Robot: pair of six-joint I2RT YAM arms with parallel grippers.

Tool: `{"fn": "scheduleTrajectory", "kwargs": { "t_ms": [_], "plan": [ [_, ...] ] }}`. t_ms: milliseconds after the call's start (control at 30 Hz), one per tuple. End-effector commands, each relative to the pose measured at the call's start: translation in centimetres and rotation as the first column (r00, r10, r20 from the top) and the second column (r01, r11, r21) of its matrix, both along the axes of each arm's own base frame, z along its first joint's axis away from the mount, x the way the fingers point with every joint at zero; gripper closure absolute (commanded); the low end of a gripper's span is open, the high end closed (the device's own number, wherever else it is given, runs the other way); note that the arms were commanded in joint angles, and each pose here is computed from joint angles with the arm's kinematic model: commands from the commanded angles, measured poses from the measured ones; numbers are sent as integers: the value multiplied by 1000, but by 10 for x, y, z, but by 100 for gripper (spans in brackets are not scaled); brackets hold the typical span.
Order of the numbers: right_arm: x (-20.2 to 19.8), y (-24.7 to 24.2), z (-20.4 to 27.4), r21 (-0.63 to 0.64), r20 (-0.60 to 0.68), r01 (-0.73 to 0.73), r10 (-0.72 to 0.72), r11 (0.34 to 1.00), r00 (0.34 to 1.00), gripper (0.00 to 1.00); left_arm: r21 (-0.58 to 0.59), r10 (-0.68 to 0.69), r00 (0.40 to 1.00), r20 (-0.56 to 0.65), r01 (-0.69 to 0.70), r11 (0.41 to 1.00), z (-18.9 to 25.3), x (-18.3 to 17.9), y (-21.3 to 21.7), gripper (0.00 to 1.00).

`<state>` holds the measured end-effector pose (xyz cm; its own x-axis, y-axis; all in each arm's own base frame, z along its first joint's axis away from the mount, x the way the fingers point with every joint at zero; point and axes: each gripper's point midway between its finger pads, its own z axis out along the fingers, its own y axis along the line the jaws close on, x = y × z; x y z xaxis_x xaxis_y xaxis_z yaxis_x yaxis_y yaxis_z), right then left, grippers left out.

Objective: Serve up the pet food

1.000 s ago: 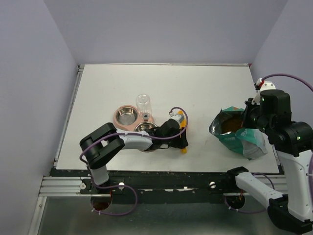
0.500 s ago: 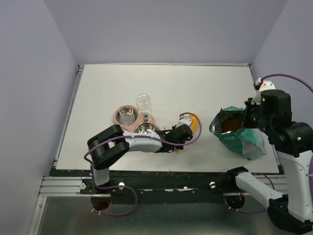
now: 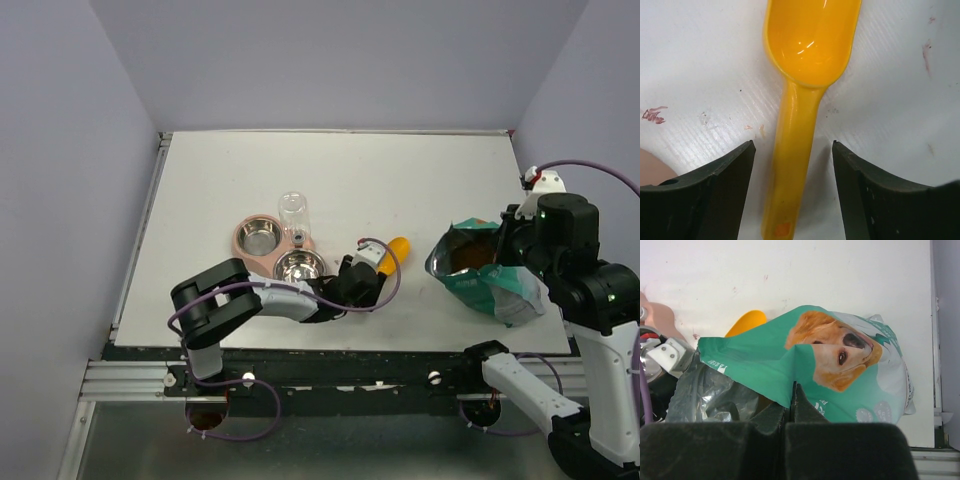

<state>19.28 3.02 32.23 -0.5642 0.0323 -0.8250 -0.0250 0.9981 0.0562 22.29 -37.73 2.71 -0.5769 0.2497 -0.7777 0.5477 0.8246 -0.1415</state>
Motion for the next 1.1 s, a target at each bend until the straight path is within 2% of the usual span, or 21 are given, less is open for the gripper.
{"fn": "scheduleTrajectory", "kwargs": {
  "t_ms": [0,133,300,400,633,700,967,1067],
  "plan": [
    [9,13,32,60,164,-61,50,996,985,100,-134,-30,998,52,37,990,-2,-3,-7,32],
    [9,14,30,64,191,-67,53,996,980,100,-172,24,994,104,-6,985,-13,1,0,39],
    [12,20,34,101,232,-85,60,991,971,100,-177,64,974,217,-25,984,-14,2,7,35],
    [13,20,31,98,242,-91,65,991,968,100,-186,87,965,246,-41,982,-23,-1,11,34],
    [15,14,20,55,232,-71,57,996,971,100,-235,101,951,291,-32,972,-37,-20,16,41],
    [16,9,20,43,240,-52,41,998,970,100,-218,106,943,316,-37,975,-40,-22,19,44],
    [21,14,26,46,245,-70,57,997,968,100,-131,109,930,350,-67,989,-57,-16,24,44],
    [22,13,27,43,250,-65,52,997,967,100,-115,122,928,353,-86,990,-67,-15,31,49]
  ]
}}
